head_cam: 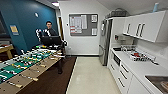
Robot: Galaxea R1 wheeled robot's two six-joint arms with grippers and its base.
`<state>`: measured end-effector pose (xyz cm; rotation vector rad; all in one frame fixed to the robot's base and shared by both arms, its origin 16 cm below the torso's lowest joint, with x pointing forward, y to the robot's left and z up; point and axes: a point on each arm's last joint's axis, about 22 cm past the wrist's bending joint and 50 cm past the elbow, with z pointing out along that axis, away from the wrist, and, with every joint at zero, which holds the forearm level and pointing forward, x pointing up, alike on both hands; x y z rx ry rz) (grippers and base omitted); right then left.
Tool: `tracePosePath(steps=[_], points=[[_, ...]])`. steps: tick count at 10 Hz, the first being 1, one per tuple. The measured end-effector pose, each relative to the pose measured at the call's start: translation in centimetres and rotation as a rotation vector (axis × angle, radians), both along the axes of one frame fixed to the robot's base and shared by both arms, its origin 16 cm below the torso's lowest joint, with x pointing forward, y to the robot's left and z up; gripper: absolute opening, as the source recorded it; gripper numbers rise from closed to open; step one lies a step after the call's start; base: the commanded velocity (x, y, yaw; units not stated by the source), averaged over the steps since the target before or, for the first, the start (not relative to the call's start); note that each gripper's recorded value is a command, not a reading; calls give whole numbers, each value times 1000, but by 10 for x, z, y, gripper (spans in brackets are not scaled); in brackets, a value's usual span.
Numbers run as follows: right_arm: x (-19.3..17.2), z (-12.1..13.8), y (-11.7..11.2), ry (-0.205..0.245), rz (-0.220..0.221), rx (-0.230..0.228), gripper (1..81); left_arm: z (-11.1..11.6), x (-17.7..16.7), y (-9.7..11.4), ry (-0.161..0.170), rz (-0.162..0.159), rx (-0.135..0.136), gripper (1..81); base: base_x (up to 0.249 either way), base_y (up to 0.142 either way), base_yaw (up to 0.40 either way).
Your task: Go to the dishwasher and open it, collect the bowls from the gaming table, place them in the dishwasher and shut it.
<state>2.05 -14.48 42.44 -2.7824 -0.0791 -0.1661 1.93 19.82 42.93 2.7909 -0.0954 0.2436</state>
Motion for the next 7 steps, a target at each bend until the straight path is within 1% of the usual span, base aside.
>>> tracePosePath(steps=[4,5,6,7], points=[[-1,2,12,6,-8,15,811,0,0,-1,0,0,-1,811,0,0,352],[0,1,11,6,-12,15,811,0,-1,0,2,-1,0,811,0,0,352],[-1,1,12,8,-14,15,811,0,1,1,1,-1,2,811,0,0,352],[2,2,12,2,-16,16,811,-1,1,4,-2,0,10,811,0,0,352]])
